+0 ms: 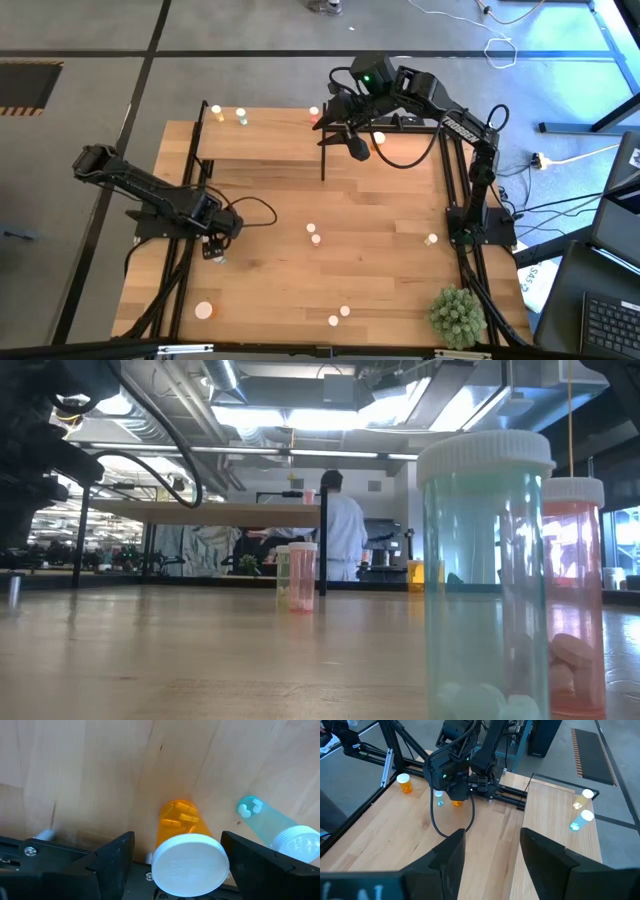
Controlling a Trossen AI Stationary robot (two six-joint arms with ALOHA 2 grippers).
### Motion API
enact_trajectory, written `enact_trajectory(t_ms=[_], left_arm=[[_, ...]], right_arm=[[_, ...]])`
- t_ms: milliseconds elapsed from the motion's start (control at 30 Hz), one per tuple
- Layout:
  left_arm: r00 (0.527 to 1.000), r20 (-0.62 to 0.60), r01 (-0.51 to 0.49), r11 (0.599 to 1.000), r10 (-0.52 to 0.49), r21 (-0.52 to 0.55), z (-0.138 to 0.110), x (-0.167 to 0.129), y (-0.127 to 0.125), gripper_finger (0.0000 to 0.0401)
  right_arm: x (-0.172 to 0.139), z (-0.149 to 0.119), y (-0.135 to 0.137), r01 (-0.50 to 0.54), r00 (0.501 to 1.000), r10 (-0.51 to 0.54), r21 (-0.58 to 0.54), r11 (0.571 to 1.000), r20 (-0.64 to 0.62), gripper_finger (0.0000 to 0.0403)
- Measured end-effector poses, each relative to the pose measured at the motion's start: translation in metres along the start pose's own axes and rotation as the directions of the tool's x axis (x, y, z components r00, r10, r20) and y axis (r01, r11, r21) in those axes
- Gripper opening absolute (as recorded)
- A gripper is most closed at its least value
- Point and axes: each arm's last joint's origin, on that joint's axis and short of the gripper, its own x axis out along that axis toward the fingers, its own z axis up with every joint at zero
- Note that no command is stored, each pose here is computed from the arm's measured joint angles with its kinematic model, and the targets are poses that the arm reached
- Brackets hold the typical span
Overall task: Pick and place medicine bottles onto shelf by color
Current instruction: Put the middle left big orange pill bottle on the shelf
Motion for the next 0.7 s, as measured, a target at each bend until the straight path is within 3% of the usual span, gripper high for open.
enact_trajectory(t_ms=[267, 700], left_arm=[[1.000, -0.004, 0.004, 1.000, -0.004, -0.007, -0.0001, 0.0000, -0.0001, 0.0285], [1.000, -0.010, 0.005, 0.999, -0.005, -0.047, -0.0005, 0.0000, 0.0000, 0.0238]], right_arm=[[-0.0001, 0.0000, -0.0001, 0.000, 1.000, 0.000, 0.000, 1.000, 0.000, 0.0193], [-0.0001, 0.0000, -0.0001, 0.000, 1.000, 0.000, 0.000, 1.000, 0.000, 0.0193]])
